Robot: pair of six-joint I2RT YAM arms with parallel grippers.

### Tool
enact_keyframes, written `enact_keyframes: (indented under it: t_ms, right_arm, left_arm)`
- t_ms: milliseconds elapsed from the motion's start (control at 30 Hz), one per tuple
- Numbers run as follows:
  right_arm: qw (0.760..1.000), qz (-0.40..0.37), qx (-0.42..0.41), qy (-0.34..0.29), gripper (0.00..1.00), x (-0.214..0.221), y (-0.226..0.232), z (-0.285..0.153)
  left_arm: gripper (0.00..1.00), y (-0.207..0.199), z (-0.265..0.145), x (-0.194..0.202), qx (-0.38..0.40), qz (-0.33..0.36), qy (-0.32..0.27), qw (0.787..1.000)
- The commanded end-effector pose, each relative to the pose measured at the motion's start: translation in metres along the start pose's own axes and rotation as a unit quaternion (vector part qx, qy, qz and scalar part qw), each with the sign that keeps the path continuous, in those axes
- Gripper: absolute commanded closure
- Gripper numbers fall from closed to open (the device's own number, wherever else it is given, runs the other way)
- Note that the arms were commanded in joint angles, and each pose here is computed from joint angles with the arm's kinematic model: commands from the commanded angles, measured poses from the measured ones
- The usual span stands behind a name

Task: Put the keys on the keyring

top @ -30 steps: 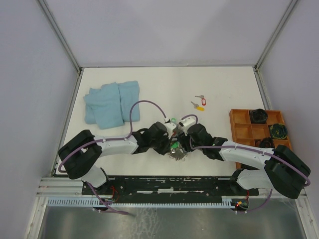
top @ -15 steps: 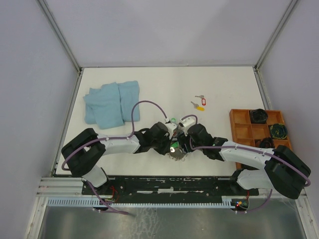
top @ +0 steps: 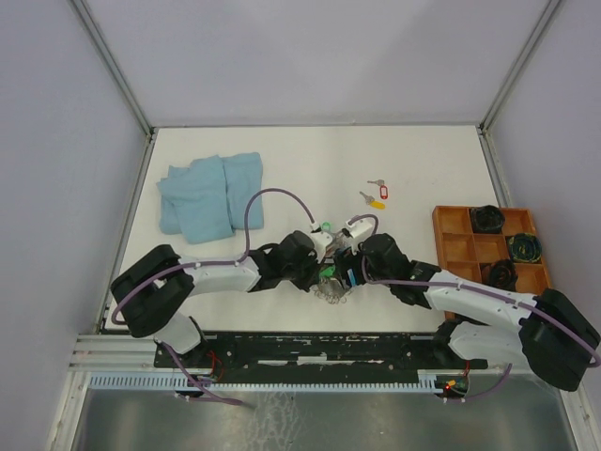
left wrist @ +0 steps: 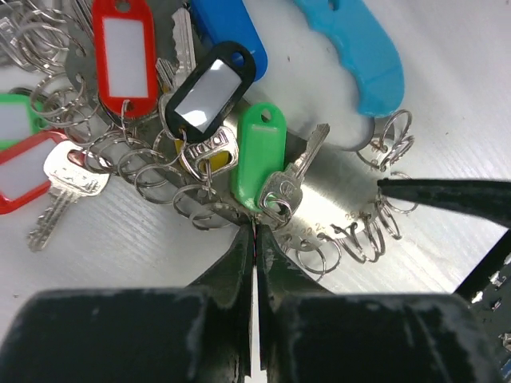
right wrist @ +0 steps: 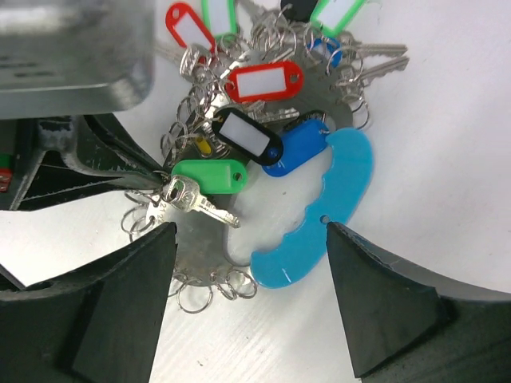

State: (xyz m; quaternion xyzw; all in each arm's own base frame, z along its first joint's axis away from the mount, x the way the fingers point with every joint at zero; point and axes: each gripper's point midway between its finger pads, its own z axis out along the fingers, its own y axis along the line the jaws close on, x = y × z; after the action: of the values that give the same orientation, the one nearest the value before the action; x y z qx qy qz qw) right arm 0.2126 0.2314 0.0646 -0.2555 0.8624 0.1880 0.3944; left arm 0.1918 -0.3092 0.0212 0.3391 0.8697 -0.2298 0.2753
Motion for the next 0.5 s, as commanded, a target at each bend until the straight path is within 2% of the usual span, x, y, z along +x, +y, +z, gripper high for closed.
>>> enact_keyframes:
  t_ms: [0, 167, 267, 467]
  right_arm:
    - [0.998, 0.005, 0.018, -0.068, 0.16, -0.034, -0.005, -0.01]
    - [0.995, -0.046, 0.014, -0.088, 0.11, -0.044, -0.007, -0.02]
    - [0.996, -0.028, 0.02, -0.081, 0.09, -0.047, -0.008, -0.024]
    - [0.998, -0.007, -0.007, -0.061, 0.2, -0.044, 0.002, -0.015]
  left_arm:
    - [0.97, -0.001, -0.016, -0.041, 0.002, 0.059, -0.101, 0.993]
    - [0.97, -0.001, -0.029, -0.061, 0.009, 0.078, -0.173, 0.982]
    - [0.97, -0.002, -0.034, -0.068, 0.02, 0.084, -0.199, 0.976]
    - [0.97, 0.001, -0.037, -0.069, 0.038, 0.07, -0.224, 0.971]
